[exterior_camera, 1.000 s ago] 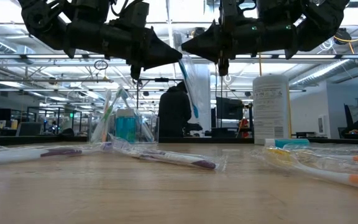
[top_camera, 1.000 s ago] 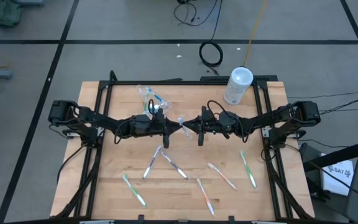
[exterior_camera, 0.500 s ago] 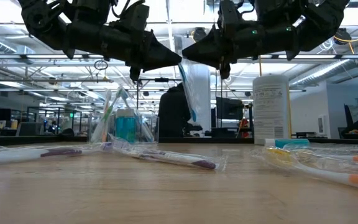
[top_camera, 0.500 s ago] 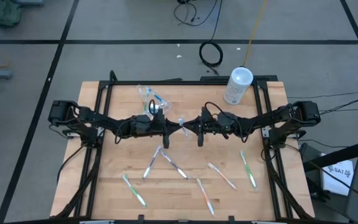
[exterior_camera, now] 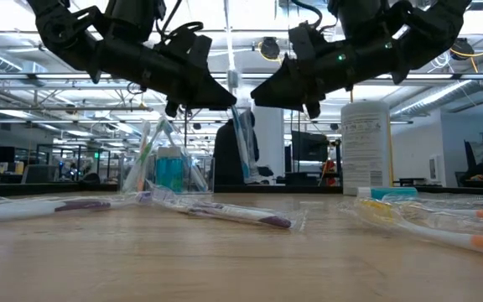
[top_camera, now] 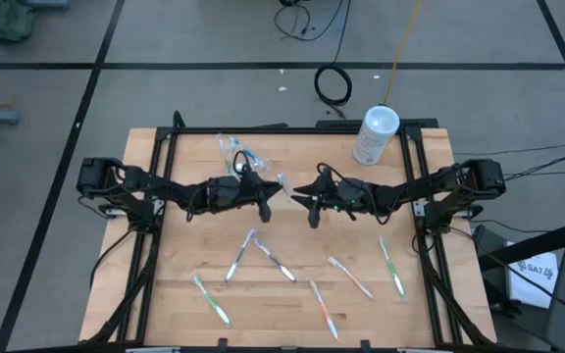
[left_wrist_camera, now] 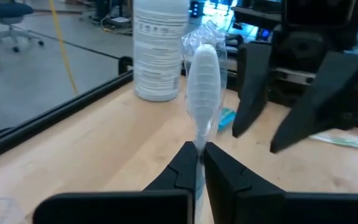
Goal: Pick & Place toothbrushing station
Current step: Put the blue toothbrush into the transparent organizer
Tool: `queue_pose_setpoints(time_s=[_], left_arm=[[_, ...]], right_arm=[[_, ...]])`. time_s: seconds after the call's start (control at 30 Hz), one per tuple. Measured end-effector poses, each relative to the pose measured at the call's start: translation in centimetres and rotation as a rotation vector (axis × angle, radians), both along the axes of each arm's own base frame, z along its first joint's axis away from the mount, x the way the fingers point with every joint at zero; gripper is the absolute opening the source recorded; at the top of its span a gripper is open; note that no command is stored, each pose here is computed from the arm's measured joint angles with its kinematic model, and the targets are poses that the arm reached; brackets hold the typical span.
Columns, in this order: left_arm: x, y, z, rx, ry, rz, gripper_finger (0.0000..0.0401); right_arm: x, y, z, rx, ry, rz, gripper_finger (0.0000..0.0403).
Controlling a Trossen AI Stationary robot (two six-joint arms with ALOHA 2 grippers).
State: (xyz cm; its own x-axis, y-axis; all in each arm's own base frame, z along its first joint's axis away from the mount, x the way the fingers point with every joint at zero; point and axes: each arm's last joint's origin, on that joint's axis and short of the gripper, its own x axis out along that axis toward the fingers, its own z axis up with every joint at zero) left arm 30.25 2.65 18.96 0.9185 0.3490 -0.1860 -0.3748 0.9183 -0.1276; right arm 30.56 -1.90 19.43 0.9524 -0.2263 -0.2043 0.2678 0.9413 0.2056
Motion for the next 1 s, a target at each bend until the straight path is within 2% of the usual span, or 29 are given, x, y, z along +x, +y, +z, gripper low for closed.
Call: queue_pose_setpoints(time_s=[0.13,0.3,0.4,1.0], left_arm=[[-0.1,0.5,0.3,0.004,-0.013,0.025,0.0005],[-0.3,1.1,0.6,0.033,-0.021,0.139,0.0019],[-0.4,1.3,0.5,0.048,-0.013,0.200,0.0012],[-0.9,1.9,0.9,0.166,0.011,0.458,0.0013]], right_arm=[[0.0,-0.1,-0.1,-0.006,0.007,-0.002,0.0111],[0.0,0.0,-0.1,-0.007,0.009,0.002,0.0108],[0.0,0.0,-0.1,-0.007,0.017,0.002,0.0107],[-0.1,-0.5,-0.5,-0.005,0.054,-0.011,0.0107]])
